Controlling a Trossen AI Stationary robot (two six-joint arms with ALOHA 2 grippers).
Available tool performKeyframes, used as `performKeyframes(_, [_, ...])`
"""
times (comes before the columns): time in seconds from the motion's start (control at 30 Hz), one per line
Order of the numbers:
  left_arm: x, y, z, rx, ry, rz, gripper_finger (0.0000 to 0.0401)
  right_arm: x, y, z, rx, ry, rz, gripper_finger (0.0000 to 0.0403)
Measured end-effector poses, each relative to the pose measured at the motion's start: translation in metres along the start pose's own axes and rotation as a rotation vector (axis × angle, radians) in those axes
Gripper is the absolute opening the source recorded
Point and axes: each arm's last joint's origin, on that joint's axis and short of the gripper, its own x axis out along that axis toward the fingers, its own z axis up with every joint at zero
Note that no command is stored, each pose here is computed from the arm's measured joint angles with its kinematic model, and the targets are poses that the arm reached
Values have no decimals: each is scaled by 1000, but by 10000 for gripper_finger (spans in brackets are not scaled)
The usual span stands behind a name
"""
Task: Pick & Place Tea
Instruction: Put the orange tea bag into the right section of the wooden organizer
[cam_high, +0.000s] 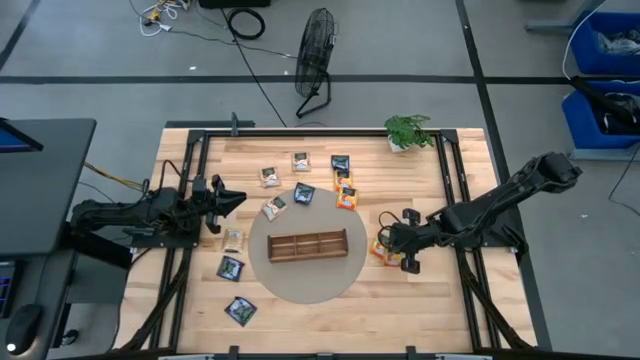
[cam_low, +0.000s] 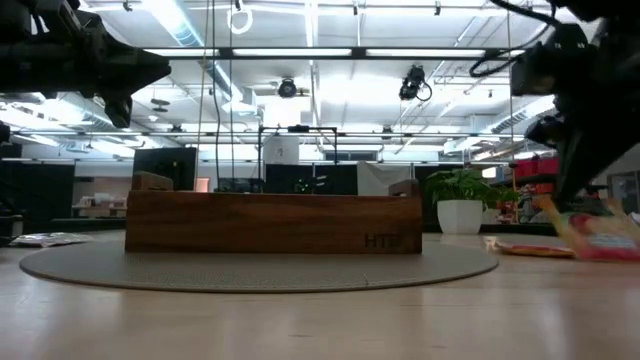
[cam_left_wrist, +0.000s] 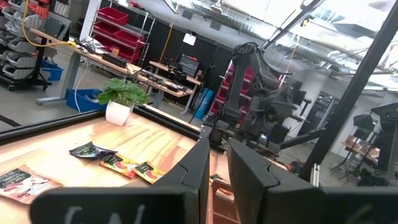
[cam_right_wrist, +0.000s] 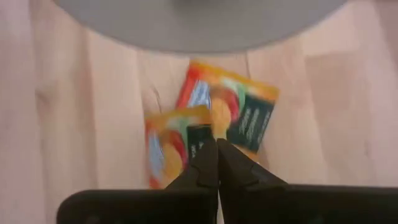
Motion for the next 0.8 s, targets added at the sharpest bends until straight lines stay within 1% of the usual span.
performKeyframes(0.3, [0, 0, 0, -1, 1, 0, 60, -23, -2, 30, 12, -83, -56, 0])
performKeyframes(0.37, [0, 0, 0, -2, 1, 0, 60, -23, -2, 34, 23, -103, -26, 0])
performKeyframes(0.5, [0, 0, 0, 0, 2, 1, 60, -17, -3, 33, 64, -52, 83, 6])
performKeyframes(0.57, [0, 0, 0, -1, 2, 1, 60, -8, -3, 26, 57, -24, 115, 21])
performKeyframes(0.67, [0, 0, 0, -5, 3, 1, 60, 5, -2, 15, 31, 6, 166, 60])
performKeyframes(0.73, [0, 0, 0, -25, 3, 1, 60, 12, -6, 6, 31, 55, 154, 95])
performKeyframes(0.8, [0, 0, 0, -47, 4, 1, 60, 16, -9, 3, 31, 54, 119, 133])
